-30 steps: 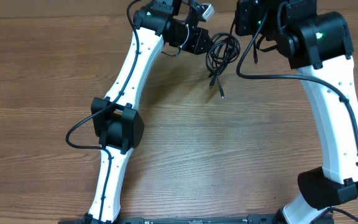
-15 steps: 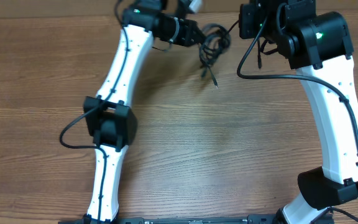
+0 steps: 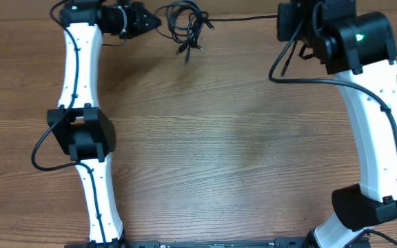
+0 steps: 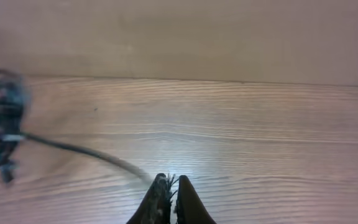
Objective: Untangle cables
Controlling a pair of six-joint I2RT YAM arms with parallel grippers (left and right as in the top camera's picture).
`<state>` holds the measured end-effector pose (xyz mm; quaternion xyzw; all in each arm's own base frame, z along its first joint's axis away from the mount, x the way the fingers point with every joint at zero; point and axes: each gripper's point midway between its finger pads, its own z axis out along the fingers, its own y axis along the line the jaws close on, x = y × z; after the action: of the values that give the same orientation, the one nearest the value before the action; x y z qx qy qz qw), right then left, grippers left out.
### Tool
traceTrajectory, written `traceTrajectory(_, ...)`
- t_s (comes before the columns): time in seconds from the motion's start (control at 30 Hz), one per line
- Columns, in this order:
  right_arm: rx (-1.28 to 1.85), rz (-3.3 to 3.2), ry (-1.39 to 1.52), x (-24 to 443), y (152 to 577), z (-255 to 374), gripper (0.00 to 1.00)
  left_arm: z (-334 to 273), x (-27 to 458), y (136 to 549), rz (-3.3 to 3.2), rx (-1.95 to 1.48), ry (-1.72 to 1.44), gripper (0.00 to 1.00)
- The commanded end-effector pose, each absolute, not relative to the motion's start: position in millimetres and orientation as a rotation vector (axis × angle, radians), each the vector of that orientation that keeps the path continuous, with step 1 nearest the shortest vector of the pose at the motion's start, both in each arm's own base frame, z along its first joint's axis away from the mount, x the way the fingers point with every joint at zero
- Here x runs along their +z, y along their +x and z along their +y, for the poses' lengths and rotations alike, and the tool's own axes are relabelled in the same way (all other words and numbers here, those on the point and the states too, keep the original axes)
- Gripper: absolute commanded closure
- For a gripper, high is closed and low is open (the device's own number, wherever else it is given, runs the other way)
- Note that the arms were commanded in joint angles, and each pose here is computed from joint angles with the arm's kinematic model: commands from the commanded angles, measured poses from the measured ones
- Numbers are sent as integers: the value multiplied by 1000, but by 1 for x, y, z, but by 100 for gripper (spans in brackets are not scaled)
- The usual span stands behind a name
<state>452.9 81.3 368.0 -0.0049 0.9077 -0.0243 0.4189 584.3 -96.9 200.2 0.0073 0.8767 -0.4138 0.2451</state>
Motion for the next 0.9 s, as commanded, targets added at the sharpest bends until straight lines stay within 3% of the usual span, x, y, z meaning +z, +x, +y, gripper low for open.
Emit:
traceTrajectory(0.0, -142, 2233, 89, 382, 456, 46, 96, -63, 207, 591, 2369, -1095, -72, 96)
traceTrajectory(0.23, -170, 2230, 151, 382, 458, 21, 96, -28, 207, 594, 2352, -1068, -142, 96)
traceTrajectory(0.5, -132, 2205, 142, 387, 463, 26, 94, -38, 207, 594, 2357, -1081, -128, 96)
traceTrajectory(0.7, -7, 2198, 86, 386, 471, 45, 74, -93, 247, 590, 2205, -1356, 57, 96)
traceTrajectory(0.83, 7, 2214, 78, 378, 473, 48, 47, -128, 286, 592, 2067, -1523, 158, 96)
traceTrajectory(0.87, 33, 2226, 64, 374, 473, 52, 34, -140, 302, 592, 2014, -1573, 200, 96)
